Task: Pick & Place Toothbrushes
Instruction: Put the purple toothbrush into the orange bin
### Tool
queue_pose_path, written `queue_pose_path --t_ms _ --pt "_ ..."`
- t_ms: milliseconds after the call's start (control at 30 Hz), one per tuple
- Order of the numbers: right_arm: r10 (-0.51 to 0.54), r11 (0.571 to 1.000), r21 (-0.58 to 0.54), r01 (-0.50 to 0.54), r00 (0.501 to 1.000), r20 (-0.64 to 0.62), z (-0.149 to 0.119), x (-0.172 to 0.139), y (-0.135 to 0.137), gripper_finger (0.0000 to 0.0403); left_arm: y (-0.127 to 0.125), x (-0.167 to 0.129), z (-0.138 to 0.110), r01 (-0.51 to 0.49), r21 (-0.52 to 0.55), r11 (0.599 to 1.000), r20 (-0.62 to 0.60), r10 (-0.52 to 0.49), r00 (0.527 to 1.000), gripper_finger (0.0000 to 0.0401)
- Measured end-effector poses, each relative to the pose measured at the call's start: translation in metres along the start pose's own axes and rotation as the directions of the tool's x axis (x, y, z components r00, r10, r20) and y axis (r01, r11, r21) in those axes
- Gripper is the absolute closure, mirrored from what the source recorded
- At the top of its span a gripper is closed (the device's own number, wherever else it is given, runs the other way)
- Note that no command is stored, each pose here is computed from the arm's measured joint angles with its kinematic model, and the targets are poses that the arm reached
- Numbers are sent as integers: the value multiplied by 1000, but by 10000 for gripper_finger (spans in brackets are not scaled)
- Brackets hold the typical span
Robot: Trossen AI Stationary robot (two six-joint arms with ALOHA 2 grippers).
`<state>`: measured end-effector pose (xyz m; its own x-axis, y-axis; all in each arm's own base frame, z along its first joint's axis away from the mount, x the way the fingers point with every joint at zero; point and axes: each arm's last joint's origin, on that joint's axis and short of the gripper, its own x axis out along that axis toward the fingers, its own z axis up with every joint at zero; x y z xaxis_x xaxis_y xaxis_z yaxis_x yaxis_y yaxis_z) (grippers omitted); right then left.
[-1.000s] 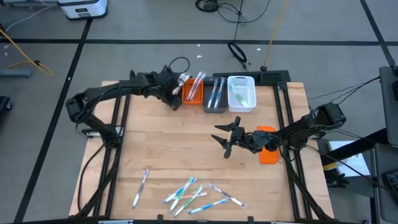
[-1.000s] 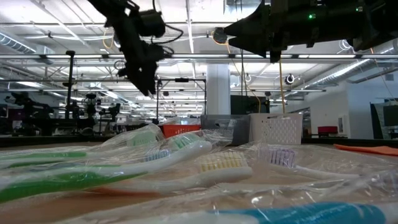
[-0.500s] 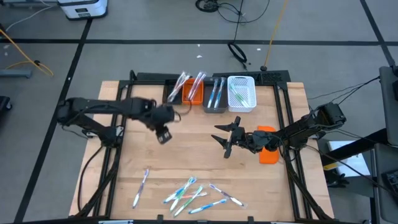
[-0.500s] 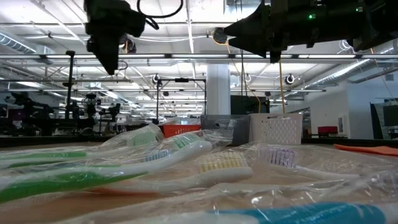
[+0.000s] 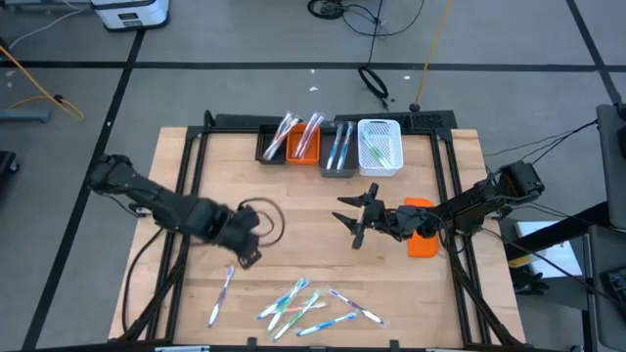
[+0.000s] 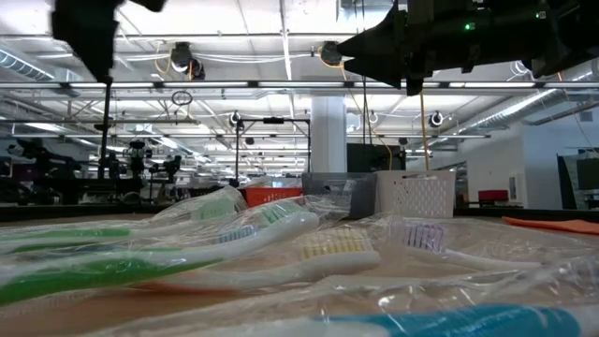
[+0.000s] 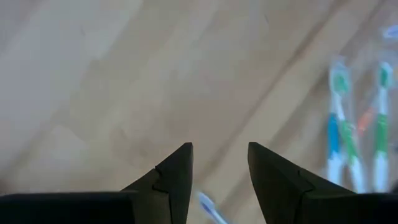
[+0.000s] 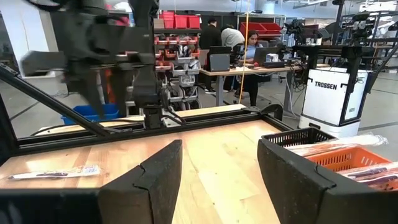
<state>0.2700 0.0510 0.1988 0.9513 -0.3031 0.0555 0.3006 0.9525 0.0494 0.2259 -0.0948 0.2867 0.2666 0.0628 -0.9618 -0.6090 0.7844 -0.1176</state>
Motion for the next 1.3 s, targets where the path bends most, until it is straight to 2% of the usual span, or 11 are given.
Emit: queue_pose_path --t_ms 233,400,567,700,933,1200,1300 --pt "0 1000 0 0 1000 0 0 0 0 202 -19 1 -50 39 -172 984 -10 -41 999 249" --pt "0 1000 0 0 1000 0 0 0 0 202 -24 16 -84 61 -294 954 -30 -73 997 249" --pt "0 1000 0 0 1000 0 0 0 0 202 -25 36 -106 106 -372 922 -55 -136 989 249" --pt "0 1000 0 0 1000 0 0 0 0 202 -21 53 -117 109 -412 904 -113 -170 979 249" --pt "0 1000 -2 0 1000 -2 0 0 0 202 -7 72 -126 9 -473 881 -181 -107 978 249" --pt "0 1000 -5 0 1000 -7 -1 0 0 202 -2 93 -132 73 -507 859 -177 -186 967 249" --pt "0 1000 -5 0 1000 -7 -1 0 0 202 1 97 -133 64 -514 855 -183 -182 966 249"
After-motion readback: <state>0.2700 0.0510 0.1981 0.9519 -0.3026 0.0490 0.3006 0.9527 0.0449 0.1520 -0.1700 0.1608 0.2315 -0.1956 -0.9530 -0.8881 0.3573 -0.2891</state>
